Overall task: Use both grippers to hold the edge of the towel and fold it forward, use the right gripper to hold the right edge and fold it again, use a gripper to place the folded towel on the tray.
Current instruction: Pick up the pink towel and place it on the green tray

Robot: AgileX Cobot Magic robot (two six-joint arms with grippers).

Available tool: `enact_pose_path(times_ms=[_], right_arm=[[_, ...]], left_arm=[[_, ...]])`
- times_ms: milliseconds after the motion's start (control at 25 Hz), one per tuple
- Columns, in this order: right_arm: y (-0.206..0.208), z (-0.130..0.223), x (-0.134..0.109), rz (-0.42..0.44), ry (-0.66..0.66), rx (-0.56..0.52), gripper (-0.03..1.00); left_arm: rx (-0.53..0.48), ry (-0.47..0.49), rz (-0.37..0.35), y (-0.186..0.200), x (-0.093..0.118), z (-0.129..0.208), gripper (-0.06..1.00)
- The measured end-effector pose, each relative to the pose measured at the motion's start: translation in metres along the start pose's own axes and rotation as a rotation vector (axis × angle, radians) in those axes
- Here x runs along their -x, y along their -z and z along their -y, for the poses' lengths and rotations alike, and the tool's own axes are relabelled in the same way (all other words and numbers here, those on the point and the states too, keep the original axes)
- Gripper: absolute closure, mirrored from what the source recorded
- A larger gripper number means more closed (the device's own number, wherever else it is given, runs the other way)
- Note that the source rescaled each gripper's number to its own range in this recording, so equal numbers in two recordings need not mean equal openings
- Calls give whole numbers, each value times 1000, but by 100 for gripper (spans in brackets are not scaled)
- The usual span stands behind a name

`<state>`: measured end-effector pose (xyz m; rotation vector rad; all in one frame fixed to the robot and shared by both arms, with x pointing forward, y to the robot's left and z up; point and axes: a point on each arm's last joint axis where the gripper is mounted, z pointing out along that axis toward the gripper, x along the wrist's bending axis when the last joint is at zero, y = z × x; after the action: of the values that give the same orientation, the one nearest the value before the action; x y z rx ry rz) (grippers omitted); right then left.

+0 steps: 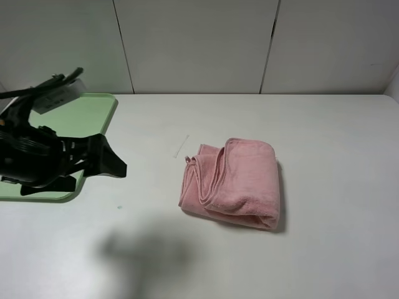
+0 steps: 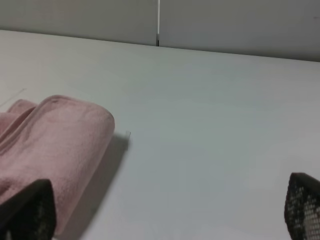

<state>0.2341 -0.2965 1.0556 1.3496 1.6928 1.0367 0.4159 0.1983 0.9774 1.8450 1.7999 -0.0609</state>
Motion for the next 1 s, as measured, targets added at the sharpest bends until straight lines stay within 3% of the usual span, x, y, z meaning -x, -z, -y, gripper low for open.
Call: enact_pose_path(times_ms=[160, 360, 1000], right_arm=[[0, 0, 0, 0, 0, 0, -3], [0, 0, 0, 0, 0, 0, -3], [0, 0, 0, 0, 0, 0, -3]], left_arm=[[-40, -64, 6, -19, 15, -12, -4], [-18, -162, 15, -37, 32, -23, -4], [-60, -246, 36, -91, 76, -52, -5]])
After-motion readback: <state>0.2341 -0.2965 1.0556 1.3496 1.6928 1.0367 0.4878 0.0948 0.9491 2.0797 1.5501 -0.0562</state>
